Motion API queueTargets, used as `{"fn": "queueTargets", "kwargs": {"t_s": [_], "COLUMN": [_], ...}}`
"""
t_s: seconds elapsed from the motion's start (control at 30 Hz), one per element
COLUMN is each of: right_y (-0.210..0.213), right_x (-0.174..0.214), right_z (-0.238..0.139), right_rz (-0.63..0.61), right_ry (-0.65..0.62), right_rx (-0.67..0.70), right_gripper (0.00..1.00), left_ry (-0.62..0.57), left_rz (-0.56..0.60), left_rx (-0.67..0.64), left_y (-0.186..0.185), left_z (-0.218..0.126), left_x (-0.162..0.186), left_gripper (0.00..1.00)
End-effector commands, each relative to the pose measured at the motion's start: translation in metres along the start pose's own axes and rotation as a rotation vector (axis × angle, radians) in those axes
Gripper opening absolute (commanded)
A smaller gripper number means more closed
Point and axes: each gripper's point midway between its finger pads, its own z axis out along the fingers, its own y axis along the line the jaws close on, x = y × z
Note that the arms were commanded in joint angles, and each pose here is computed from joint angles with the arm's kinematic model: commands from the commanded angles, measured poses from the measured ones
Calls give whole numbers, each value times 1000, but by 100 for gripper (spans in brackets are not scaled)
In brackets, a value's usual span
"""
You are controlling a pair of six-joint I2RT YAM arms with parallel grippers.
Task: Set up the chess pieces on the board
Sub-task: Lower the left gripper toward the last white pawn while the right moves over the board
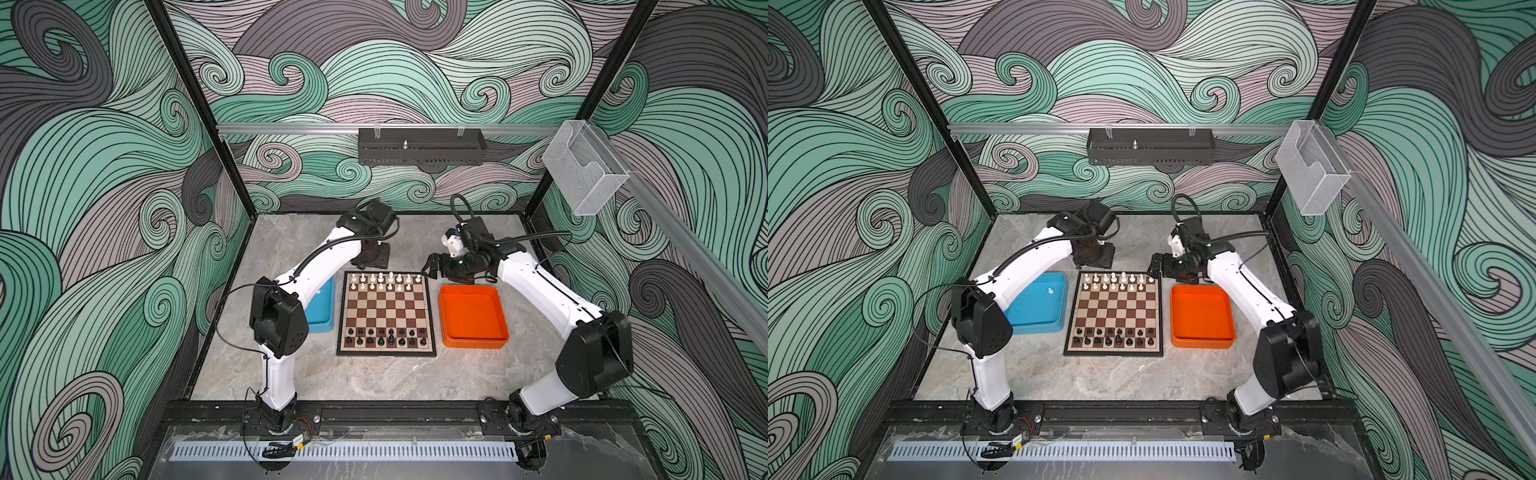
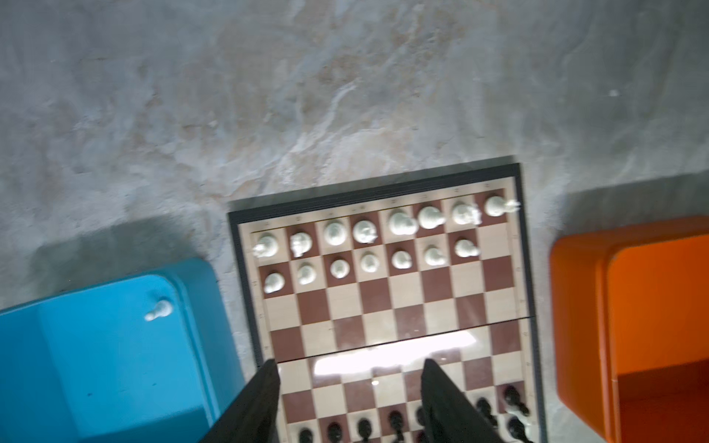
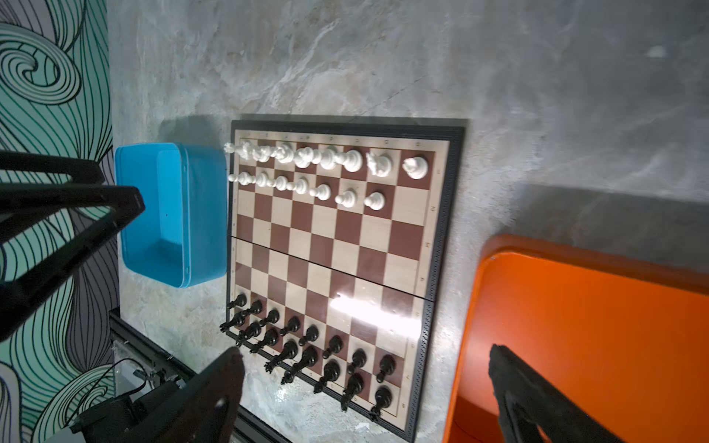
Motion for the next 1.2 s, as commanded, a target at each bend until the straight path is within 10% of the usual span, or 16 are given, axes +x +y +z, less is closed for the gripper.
{"fn": "queueTargets", "kwargs": {"t_s": [0.0,0.23,0.53,1.17], "right_y": [30,92,126,88], "right_x": [-5,8,34,47], "right_z": [16,53,74,72], "right_rz": [-41,-149,-215,-185], "right_ry": [3,81,154,178], "right_rx": [-24,-84,-129,-90], "right_gripper": [99,99,98,99], "left_ry": [-25,46,179,270], "left_rz": [-87,-285,-417,-496], "left_rx": [-26,-100,-130,-146], "left_y": [43,131,176,173], "left_z": [-13,-2,47,120], "left_x": [3,37,63,70], "left_gripper": [74,99,98,47]}}
